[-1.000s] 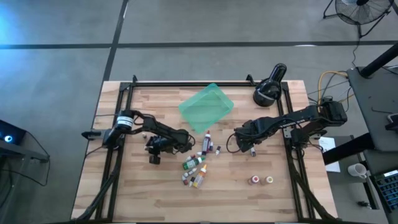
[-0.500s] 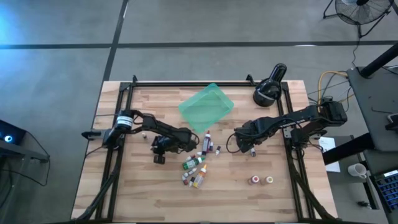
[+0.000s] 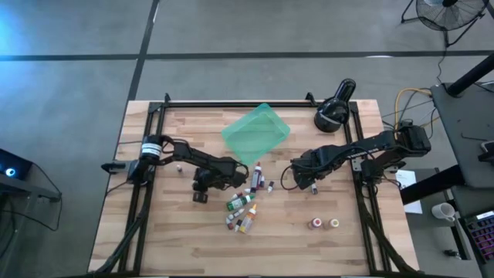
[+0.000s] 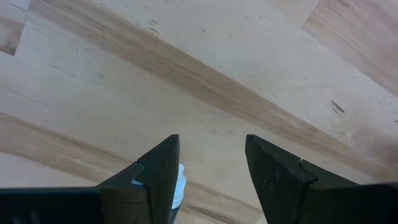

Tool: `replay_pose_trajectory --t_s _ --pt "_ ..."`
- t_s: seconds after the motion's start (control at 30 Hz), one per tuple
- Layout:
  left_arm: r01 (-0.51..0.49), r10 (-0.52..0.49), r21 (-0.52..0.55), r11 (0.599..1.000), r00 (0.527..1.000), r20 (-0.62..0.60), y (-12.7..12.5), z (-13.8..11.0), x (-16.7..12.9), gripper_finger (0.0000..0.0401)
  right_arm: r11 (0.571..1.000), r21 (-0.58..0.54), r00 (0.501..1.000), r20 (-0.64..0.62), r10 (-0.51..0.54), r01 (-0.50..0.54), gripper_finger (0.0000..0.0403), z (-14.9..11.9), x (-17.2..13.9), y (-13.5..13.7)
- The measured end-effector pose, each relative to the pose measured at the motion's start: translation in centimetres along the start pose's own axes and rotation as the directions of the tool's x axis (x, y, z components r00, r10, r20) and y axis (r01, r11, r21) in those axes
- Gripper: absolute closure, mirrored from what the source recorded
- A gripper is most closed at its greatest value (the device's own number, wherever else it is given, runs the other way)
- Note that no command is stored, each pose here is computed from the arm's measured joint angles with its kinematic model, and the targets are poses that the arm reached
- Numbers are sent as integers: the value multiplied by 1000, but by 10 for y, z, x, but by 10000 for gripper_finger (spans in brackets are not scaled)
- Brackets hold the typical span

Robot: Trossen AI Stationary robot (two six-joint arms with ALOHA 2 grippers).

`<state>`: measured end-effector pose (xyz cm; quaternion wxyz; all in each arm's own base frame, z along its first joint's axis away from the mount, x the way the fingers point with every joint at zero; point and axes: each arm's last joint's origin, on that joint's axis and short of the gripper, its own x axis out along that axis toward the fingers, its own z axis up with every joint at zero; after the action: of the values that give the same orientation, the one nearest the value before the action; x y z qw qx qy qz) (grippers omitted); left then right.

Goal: Pick & Place food coloring
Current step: Adjust the pink small food coloring bottle, then adjust the green small food coloring bottle

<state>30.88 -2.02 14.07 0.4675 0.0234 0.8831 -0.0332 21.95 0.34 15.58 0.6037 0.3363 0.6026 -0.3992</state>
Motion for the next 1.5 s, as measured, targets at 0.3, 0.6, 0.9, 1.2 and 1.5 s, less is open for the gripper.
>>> replay_pose_trajectory --t_s 0.3,0.6,0.9,1.2,1.5 --pt "-79 79 -11 997 997 -11 2 -2 -2 255 1000 0 1000 3 -1 1 225 0 0 0" --pt "-80 81 -19 997 995 61 2 -7 -18 254 1000 0 1000 3 -2 2 225 0 0 0" --pt "-51 67 -74 996 968 242 4 -21 -56 254 1000 -3 1000 4 0 0 225 0 0 0" --pt "-21 73 -113 993 876 478 7 -40 -85 254 997 -64 999 26 39 -37 225 2 0 4" --pt "-40 127 -173 984 839 530 6 -70 -100 254 916 -385 983 85 160 -116 225 8 -6 18"
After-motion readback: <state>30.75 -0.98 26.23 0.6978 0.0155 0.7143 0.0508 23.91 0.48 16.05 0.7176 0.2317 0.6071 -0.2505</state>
